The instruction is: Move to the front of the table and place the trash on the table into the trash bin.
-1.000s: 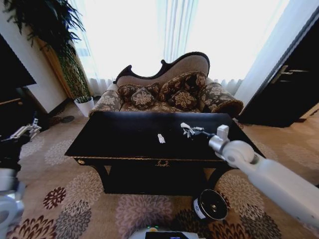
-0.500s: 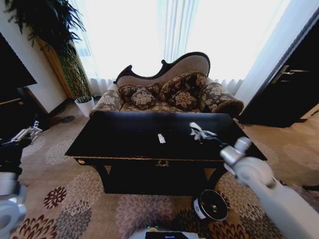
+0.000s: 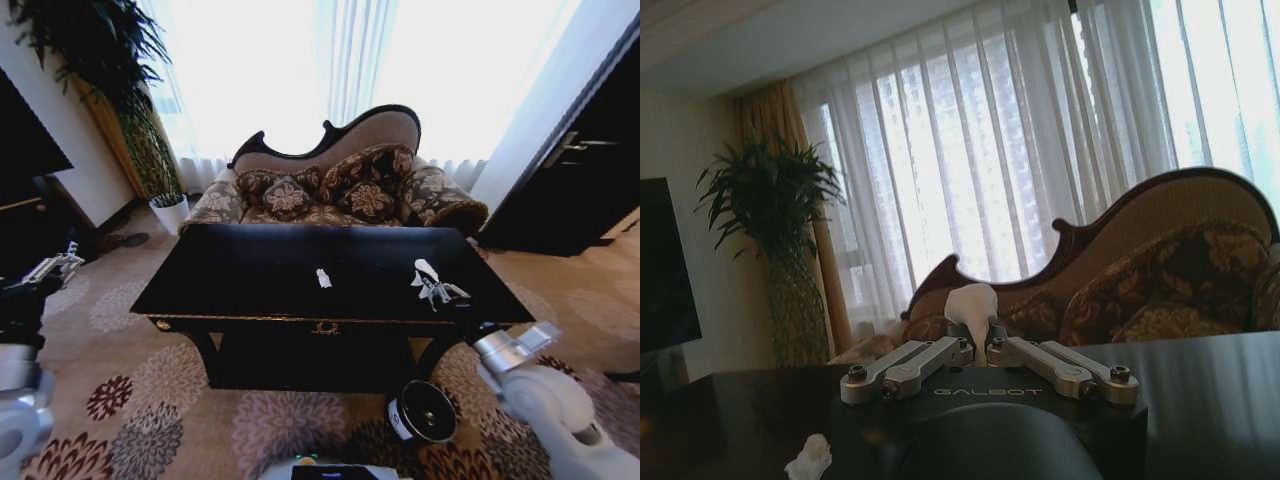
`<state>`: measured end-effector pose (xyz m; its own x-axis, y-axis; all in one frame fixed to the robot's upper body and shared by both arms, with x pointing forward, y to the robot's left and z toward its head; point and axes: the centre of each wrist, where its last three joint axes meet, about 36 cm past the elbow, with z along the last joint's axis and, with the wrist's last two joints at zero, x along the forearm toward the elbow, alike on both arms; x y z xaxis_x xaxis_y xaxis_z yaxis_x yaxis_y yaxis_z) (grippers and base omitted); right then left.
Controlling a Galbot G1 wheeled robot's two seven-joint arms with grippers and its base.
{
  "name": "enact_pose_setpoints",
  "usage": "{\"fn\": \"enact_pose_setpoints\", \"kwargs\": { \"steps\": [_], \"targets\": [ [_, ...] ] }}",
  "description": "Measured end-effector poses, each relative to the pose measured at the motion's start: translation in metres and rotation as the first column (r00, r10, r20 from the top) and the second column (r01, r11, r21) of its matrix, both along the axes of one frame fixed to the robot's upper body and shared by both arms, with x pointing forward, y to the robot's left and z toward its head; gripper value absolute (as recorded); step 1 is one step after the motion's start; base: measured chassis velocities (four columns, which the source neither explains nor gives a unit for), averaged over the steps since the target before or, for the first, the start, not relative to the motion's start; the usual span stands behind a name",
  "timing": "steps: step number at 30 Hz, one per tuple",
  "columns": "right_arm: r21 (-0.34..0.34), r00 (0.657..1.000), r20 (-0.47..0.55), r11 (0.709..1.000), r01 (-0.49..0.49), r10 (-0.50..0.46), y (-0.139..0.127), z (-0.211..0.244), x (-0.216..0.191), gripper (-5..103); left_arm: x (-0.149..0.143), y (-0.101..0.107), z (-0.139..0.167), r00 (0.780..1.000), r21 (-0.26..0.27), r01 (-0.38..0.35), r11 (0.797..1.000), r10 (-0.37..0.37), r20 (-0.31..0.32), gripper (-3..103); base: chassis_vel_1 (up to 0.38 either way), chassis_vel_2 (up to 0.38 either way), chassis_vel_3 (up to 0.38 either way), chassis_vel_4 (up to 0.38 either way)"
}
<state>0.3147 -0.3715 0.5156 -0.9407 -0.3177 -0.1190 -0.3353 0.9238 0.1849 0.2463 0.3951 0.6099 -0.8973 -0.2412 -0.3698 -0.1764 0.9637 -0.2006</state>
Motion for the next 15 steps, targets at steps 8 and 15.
{"fn": "enact_pose_setpoints", "kwargs": {
  "steps": [8, 15],
  "targets": [
    [0.072, 0.993, 0.107, 0.996, 0.045, -0.053, -0.027, -0.051, -0.009, 1, 0.013, 0.007, 0.002, 1.0, -0.016, 0.018, 1.0, -0.017, 0.019, 100, 0.0, 0.0, 0.0, 0.0],
    [0.126, 0.982, 0.168, 0.99, 0.068, -0.089, -0.049, -0.087, -0.03, 1, 0.016, -0.011, -0.003, 0.998, -0.128, 0.056, 0.99, -0.056, 0.01, 100, 0.0, 0.0, 0.0, 0.0]
  ]
}}
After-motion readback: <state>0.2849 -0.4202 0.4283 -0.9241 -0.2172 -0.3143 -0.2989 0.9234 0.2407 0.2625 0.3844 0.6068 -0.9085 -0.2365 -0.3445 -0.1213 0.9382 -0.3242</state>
